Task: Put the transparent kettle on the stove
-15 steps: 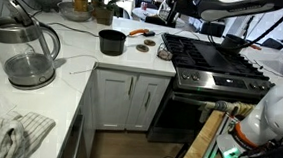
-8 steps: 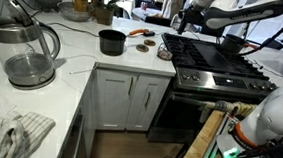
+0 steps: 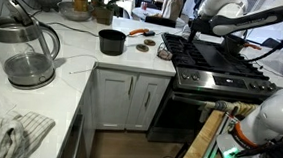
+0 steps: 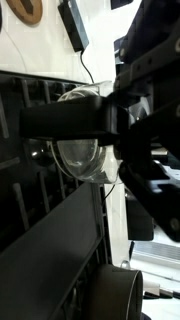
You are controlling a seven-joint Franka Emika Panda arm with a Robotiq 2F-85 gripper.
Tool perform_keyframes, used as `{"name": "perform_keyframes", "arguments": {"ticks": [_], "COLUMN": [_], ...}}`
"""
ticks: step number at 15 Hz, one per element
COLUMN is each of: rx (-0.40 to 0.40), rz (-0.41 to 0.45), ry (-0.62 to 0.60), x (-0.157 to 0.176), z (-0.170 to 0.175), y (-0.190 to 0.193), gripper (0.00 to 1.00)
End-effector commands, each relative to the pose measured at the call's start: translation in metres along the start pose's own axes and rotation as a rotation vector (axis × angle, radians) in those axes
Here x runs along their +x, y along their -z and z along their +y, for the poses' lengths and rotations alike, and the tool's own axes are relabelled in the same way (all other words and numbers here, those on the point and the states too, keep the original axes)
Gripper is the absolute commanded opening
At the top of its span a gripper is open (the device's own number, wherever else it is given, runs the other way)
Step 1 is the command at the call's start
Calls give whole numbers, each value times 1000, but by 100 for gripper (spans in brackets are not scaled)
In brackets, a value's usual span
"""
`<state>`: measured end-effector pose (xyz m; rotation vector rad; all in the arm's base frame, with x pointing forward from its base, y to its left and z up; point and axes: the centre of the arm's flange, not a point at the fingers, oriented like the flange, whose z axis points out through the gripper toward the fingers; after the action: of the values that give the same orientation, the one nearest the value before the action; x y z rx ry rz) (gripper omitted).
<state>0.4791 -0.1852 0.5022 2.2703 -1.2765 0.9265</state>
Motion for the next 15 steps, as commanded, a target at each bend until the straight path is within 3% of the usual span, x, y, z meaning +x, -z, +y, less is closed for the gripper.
{"name": "perform_keyframes", "arguments": {"ticks": [1, 7, 15], "rx": [-7, 0, -3], "rz": [-28, -87, -119], "ry": [-46, -90, -133], "x": [-23, -58, -79], "z": [32, 54, 68], "y": [3, 10, 4], "gripper": [7, 7, 7]}}
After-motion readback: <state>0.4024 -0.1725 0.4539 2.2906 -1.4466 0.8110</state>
